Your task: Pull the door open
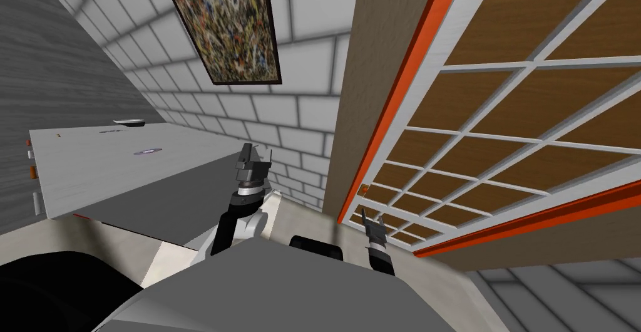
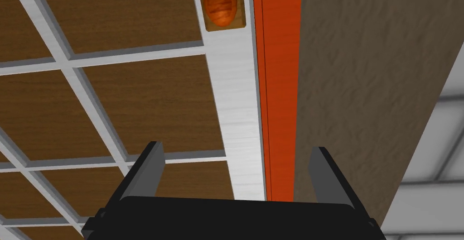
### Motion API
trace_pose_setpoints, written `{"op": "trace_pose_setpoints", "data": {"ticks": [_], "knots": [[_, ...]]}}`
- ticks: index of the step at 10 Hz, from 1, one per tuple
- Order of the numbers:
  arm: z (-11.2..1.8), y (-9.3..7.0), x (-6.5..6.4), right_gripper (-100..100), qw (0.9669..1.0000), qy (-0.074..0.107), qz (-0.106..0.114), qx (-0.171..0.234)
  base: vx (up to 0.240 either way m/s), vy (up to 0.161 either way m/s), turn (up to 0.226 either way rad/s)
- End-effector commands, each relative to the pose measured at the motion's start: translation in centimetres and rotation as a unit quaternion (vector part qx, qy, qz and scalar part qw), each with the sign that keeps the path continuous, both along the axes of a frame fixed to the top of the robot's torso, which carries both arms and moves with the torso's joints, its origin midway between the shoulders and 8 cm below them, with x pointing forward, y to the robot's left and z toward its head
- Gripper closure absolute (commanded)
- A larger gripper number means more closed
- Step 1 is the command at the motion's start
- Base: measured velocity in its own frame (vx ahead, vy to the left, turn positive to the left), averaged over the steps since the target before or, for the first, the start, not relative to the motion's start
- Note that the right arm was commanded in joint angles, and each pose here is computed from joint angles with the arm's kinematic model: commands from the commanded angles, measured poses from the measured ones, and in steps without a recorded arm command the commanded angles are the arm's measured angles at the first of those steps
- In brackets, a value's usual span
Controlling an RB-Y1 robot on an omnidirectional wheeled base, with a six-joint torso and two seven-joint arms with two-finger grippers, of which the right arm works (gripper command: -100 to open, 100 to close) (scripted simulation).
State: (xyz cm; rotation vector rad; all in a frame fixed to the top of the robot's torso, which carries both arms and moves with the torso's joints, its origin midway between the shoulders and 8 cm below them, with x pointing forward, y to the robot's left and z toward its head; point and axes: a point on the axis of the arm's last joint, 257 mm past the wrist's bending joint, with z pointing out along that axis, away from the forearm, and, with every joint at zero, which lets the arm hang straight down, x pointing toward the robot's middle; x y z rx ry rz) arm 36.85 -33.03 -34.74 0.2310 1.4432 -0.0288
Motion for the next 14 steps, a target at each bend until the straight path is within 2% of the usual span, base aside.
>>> {"op": "trace_pose_setpoints", "data": {"ticks": [1,5,9,10,11,14], "knots": [[-1.0,0.0,-0.3,-100,0.9998,0.012,-0.005,-0.012,0.062,-0.062,0.085],[-3.1,0.2,-1.1,-100,0.9985,0.038,-0.015,-0.035,0.055,-0.057,0.07],[-5.2,0.5,-1.9,-100,0.9958,0.067,-0.024,-0.058,0.059,-0.063,0.076],[-4.8,0.5,-1.8,-100,0.9964,0.061,-0.022,-0.054,0.018,-0.031,0.013],[-5.0,-1.6,-1.6,-100,0.9956,0.066,-0.031,-0.06,0.011,0.047,0.151],[-5.2,-4.4,-1.3,-100,0.9946,0.068,-0.047,-0.062,0.056,0.067,0.142]]}}
